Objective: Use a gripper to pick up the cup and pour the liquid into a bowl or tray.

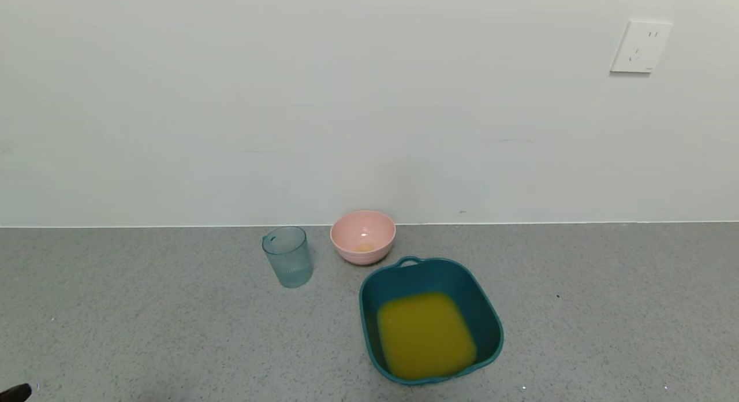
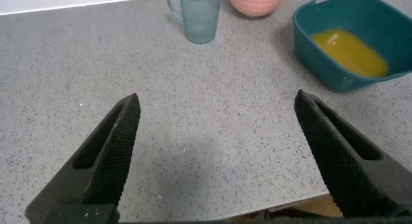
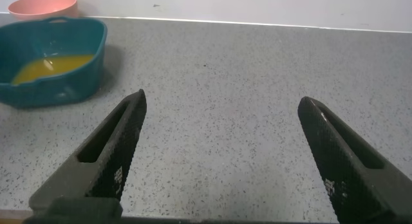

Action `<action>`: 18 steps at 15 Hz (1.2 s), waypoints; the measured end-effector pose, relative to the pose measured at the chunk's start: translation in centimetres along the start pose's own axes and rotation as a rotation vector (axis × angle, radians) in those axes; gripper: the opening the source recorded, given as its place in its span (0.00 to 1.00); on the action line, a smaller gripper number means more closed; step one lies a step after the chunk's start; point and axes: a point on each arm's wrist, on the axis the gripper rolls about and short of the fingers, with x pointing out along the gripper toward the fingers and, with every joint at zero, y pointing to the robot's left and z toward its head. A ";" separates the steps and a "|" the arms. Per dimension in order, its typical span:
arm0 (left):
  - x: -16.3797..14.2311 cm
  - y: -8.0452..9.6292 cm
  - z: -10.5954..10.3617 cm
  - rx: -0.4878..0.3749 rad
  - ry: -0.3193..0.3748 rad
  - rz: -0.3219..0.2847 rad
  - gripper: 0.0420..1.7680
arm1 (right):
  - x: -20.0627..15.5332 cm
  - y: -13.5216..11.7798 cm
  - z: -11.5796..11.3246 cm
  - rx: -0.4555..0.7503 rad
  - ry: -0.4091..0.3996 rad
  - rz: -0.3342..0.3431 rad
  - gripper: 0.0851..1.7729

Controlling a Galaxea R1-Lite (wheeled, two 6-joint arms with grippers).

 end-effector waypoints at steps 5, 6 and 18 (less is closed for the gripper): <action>-2.7 -0.3 -2.3 0.008 -0.099 0.028 0.97 | 0.0 0.0 0.0 0.000 0.000 0.000 0.96; -3.1 -0.4 -2.7 0.014 -0.124 0.035 0.97 | 0.0 0.0 0.0 0.000 0.000 0.000 0.96; -2.7 -0.4 -8.4 0.194 -0.292 0.134 0.97 | 0.0 0.0 0.0 0.000 0.001 0.000 0.96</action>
